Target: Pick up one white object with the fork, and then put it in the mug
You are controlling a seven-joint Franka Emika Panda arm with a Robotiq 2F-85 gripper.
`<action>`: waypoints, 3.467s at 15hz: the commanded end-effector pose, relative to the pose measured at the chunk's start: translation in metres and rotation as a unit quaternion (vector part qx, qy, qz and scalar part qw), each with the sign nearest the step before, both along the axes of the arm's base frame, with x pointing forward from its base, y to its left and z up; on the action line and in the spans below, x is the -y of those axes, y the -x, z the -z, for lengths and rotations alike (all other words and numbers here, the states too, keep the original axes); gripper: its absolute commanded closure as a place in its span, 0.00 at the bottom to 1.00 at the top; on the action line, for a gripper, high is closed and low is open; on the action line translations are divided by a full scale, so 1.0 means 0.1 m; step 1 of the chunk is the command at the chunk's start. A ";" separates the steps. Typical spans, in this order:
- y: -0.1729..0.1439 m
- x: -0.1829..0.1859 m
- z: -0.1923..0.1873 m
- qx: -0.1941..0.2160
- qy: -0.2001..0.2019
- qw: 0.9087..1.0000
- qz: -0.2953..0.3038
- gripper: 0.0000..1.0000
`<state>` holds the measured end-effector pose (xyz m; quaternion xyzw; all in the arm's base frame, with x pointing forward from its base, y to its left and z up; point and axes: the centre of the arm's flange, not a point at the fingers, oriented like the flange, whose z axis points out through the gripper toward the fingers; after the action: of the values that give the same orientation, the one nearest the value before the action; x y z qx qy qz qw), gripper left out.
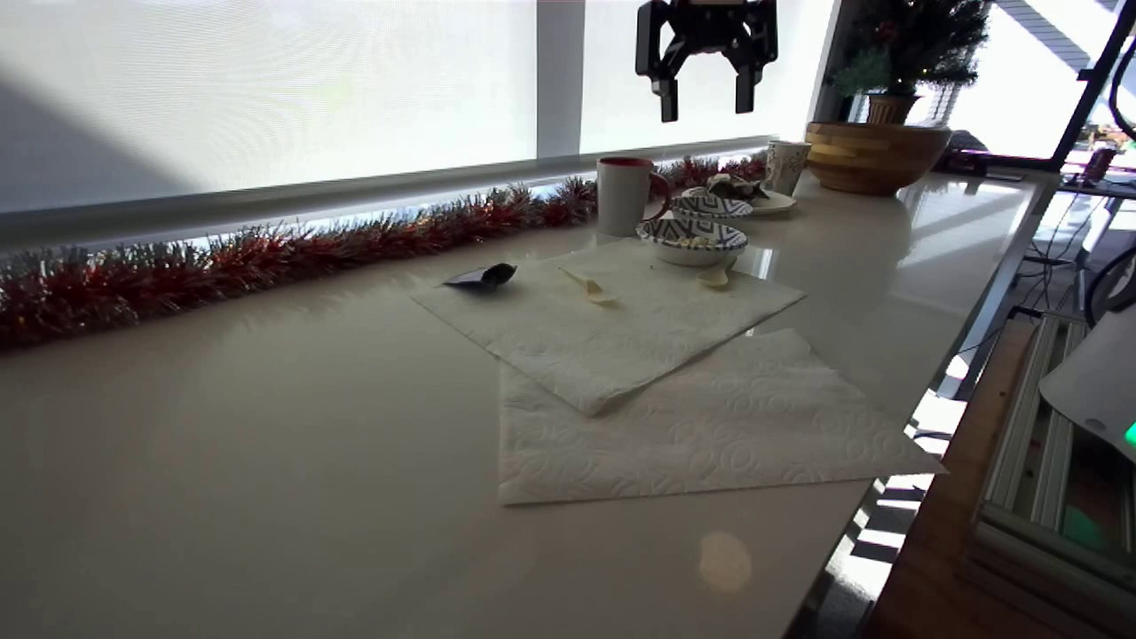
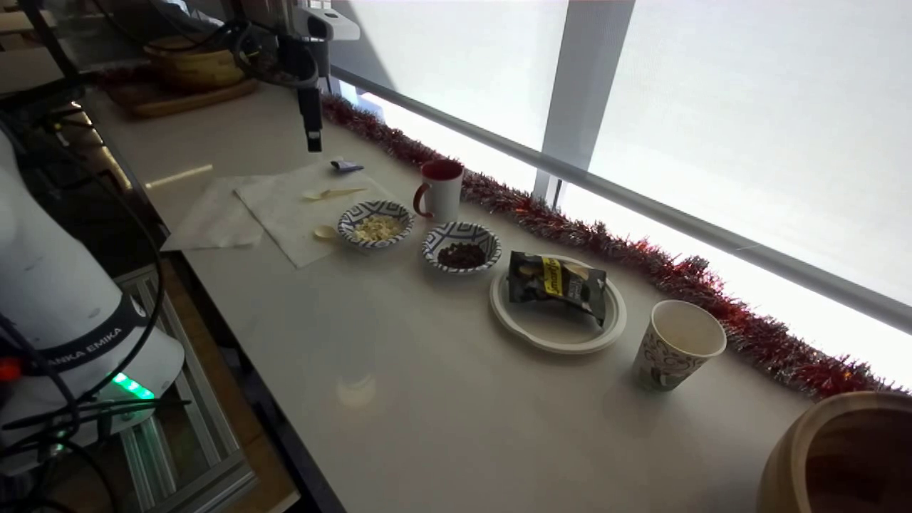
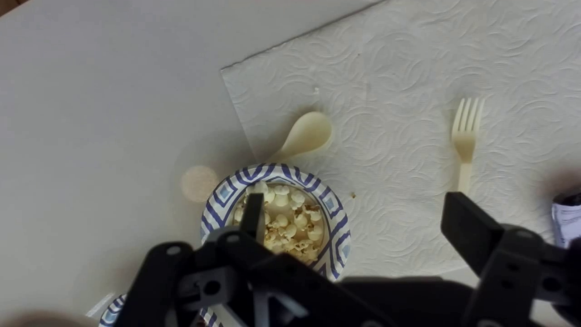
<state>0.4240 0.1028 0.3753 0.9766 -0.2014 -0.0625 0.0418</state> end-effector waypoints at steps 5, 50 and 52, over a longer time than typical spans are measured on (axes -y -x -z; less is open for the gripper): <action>-0.45 -0.47 0.22 -0.025 -0.007 1.000 0.003 0.00; -0.79 -0.70 0.81 -0.052 -0.027 0.995 0.080 0.93; -0.57 -0.61 0.55 -0.021 0.005 0.993 0.112 0.93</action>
<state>0.5301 0.1782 0.2746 0.9537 -0.2662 -0.1394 0.0138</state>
